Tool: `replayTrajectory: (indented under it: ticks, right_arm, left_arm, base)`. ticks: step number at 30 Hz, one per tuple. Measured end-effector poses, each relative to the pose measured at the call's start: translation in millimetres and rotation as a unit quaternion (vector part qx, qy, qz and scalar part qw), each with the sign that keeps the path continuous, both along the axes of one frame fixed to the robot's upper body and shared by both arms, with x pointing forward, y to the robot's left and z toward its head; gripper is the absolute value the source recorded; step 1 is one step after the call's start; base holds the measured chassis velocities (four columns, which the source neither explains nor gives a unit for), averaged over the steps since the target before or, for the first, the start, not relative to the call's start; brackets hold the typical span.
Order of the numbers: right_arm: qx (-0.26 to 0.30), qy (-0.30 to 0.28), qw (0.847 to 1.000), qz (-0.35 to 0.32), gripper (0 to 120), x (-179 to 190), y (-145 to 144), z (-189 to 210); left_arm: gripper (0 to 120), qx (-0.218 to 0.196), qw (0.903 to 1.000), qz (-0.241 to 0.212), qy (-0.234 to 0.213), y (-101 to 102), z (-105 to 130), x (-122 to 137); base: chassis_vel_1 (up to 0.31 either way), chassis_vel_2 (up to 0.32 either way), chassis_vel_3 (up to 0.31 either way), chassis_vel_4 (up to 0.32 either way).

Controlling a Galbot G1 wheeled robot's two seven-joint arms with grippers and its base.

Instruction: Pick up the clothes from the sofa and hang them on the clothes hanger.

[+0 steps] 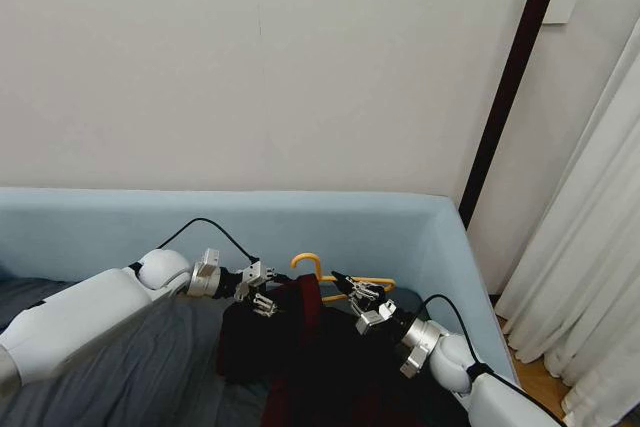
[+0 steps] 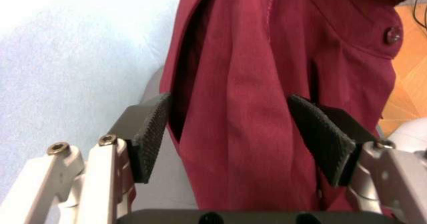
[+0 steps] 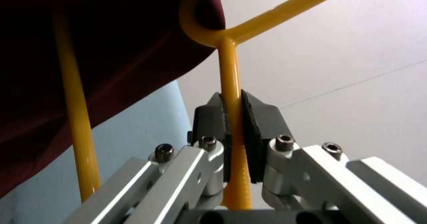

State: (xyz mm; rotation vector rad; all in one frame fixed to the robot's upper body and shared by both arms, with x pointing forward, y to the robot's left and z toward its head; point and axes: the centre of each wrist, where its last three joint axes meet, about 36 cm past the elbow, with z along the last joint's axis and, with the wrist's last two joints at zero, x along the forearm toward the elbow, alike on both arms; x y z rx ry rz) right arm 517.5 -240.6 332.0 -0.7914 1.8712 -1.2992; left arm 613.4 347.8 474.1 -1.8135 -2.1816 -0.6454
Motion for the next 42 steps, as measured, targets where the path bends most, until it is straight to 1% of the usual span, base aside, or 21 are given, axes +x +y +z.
replayTrajectory:
  ticks: [7, 10, 12, 13, 14, 15, 17, 19, 23, 24, 28, 29, 31, 42]
  right_arm:
    - [0.002, 0.003, 1.0, 0.001, 5, -1, 2, -2]
    - [0.001, 0.004, 1.0, 0.003, 5, -1, 3, -3]
    - [0.001, 0.004, 1.0, 0.003, 5, -1, 3, -3]
    - [0.001, 0.004, 1.0, 0.003, 5, -1, 3, -3]
    - [0.0, 0.005, 1.0, 0.003, 5, -1, 3, -3]
    - [0.0, 0.005, 1.0, 0.003, 5, -1, 3, -3]
    - [0.0, 0.005, 1.0, 0.004, 5, -2, 3, -4]
    - [0.0, 0.005, 1.0, 0.004, 5, -2, 4, -4]
    - [-0.001, 0.005, 1.0, 0.005, 5, -1, 5, -4]
    - [-0.001, 0.005, 1.0, 0.005, 5, -1, 5, -4]
    - [-0.002, 0.005, 1.0, 0.006, 5, -1, 6, -4]
    - [-0.002, 0.005, 1.0, 0.006, 5, -1, 6, -4]
    - [-0.002, 0.004, 1.0, 0.007, 5, 0, 6, -3]
    - [-0.002, 0.004, 1.0, 0.015, 5, -1, 12, -3]
  left_arm:
    - [74, -0.003, 1.0, 0.004, -0.001, 3, 1, -1]
    - [70, -0.005, 1.0, 0.004, -0.002, 5, 2, -2]
    - [63, -0.008, 0.9999, 0.005, -0.003, 7, 2, -4]
    - [63, -0.008, 0.9999, 0.005, -0.003, 7, 2, -4]
    - [61, -0.008, 0.9999, 0.006, -0.003, 8, 2, -5]
    - [54, -0.008, 0.9999, 0.007, -0.003, 9, 2, -6]
    - [47, -0.009, 0.9999, 0.008, -0.003, 11, 2, -7]
    - [45, -0.009, 0.9999, 0.009, -0.004, 11, 2, -7]
    - [25, -0.009, 0.9999, 0.007, -0.003, 14, 2, -8]
    - [25, -0.009, 0.9999, 0.007, -0.003, 14, 2, -8]
    - [7, -0.007, 1.0, 0.005, 0.0, 17, 1, -9]
    - [7, -0.007, 1.0, 0.005, 0.0, 17, 1, -9]
    - [2, -0.006, 1.0, 0.004, 0.001, 18, 1, -9]
    - [2, -0.008, 0.9999, 0.006, 0.0, 26, 5, -12]
  base:
    - [0.0, 0.0, 0.0, 0.0]
    - [0.0, 0.0, 0.0, 0.0]
    - [0.0, 0.0, 0.0, 0.0]
    - [0.0, 0.0, 0.0, 0.0]
    - [0.0, 0.0, 0.0, 0.0]
    - [0.0, 0.0, 0.0, 0.0]
    - [0.0, 0.0, 0.0, 0.0]
    - [0.0, 0.0, 0.0, 0.0]
    - [0.0, 0.0, 0.0, 0.0]
    - [0.0, 0.0, 0.0, 0.0]
    - [0.0, 0.0, 0.0, 0.0]
    - [0.0, 0.0, 0.0, 0.0]
    - [0.0, 0.0, 0.0, 0.0]
    - [0.0, 0.0, 0.0, 0.0]
